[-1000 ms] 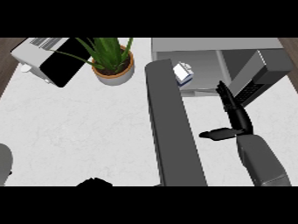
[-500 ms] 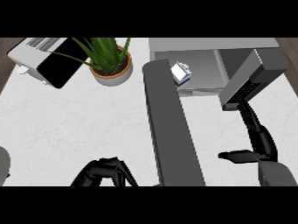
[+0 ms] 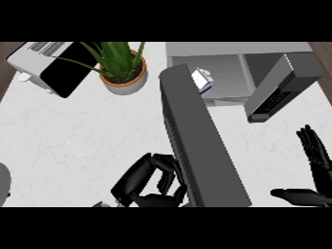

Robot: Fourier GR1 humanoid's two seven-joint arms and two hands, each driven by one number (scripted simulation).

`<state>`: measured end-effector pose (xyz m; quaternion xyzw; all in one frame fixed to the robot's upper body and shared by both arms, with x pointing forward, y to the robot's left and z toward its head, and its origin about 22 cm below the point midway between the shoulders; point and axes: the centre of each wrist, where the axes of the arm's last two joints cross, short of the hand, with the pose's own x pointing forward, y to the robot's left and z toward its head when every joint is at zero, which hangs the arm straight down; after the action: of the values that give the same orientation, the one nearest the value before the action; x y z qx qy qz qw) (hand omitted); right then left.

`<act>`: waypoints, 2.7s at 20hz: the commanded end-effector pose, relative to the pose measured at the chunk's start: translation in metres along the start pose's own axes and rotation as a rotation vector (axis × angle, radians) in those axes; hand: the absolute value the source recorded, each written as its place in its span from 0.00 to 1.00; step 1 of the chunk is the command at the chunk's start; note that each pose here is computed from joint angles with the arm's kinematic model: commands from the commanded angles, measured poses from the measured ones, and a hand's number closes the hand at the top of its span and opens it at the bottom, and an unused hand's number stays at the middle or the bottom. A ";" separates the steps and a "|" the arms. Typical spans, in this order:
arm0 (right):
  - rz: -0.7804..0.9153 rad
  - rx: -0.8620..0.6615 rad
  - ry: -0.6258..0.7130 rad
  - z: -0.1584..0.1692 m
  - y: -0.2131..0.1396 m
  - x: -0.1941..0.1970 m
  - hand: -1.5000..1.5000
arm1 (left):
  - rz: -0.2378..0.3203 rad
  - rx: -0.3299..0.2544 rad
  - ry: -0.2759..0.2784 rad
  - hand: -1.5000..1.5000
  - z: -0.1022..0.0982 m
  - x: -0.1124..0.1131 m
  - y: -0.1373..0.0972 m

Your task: Pick up the milk, place it into the microwave and close the microwave

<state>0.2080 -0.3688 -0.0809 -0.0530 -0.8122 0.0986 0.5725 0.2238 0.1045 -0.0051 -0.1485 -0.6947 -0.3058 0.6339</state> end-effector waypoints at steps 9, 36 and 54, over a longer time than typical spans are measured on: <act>-0.061 0.063 -0.132 0.012 -0.044 0.047 0.00 | -0.009 -0.183 0.039 1.00 -0.052 -0.048 -0.049; -0.171 0.263 -0.317 -0.076 -0.039 0.126 0.00 | 0.115 0.352 -0.149 1.00 -0.123 0.025 -0.016; -0.141 0.310 -0.329 -0.104 -0.066 0.161 0.00 | 0.215 0.486 -0.207 1.00 -0.159 0.046 0.023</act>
<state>0.2511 -0.3891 0.1104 0.1034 -0.8707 0.1905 0.4414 0.3354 0.0181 0.0233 -0.0954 -0.7695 -0.0696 0.6276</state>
